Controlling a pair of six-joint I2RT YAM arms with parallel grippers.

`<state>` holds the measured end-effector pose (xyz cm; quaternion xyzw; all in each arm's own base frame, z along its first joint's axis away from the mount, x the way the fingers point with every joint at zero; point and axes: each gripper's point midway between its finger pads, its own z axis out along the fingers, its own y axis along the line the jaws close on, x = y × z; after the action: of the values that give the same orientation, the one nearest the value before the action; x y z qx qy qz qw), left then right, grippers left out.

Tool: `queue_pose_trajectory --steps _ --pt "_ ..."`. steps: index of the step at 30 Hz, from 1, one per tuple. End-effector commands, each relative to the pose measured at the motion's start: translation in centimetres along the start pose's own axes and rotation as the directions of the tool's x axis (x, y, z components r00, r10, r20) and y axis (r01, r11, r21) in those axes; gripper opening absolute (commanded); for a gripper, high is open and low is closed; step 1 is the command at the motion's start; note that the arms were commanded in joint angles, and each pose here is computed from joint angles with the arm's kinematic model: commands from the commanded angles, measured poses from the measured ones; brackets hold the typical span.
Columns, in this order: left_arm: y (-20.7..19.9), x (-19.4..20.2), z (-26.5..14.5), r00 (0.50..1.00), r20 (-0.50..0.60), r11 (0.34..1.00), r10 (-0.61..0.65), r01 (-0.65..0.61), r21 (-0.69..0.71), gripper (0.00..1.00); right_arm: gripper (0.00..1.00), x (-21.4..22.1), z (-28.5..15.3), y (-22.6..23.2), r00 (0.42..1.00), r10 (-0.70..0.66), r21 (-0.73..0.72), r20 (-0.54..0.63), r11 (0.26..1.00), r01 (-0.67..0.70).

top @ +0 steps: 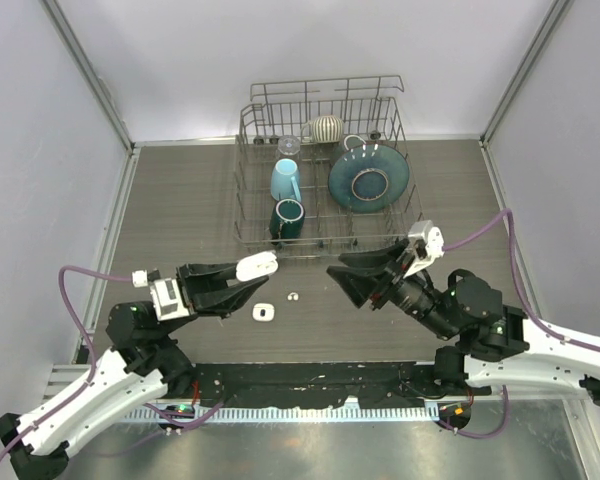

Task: Insert the wireless bluetooth earbuds into the charging case
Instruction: Pick up the earbud from the center of the board.

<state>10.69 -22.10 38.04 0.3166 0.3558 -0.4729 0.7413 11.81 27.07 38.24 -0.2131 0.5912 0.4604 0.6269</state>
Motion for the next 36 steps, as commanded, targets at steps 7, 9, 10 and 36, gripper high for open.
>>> queue_pose_trajectory --steps 7,9,10,36 --pt "1.9 -3.1 2.3 0.992 0.014 0.991 0.123 -0.122 -0.048 0.00 0.50 7.5 -4.5 -8.0 0.939 0.335 0.508 -0.073 0.823 -0.254" --pt "1.8 -3.0 3.0 0.995 0.005 0.994 0.103 -0.103 -0.027 0.00 0.51 8.5 -4.5 -8.1 0.934 0.344 0.520 -0.094 0.817 -0.249" --pt "1.5 -2.8 3.1 0.996 -0.007 0.996 0.094 -0.094 -0.007 0.00 0.51 8.9 -4.6 -8.2 0.932 0.348 0.530 -0.097 0.811 -0.248" --pt "0.9 -2.3 -3.1 0.998 0.059 0.992 0.024 -0.017 -0.125 0.00 0.56 18.7 1.4 -7.8 0.881 0.306 0.523 -0.361 0.848 -0.081"
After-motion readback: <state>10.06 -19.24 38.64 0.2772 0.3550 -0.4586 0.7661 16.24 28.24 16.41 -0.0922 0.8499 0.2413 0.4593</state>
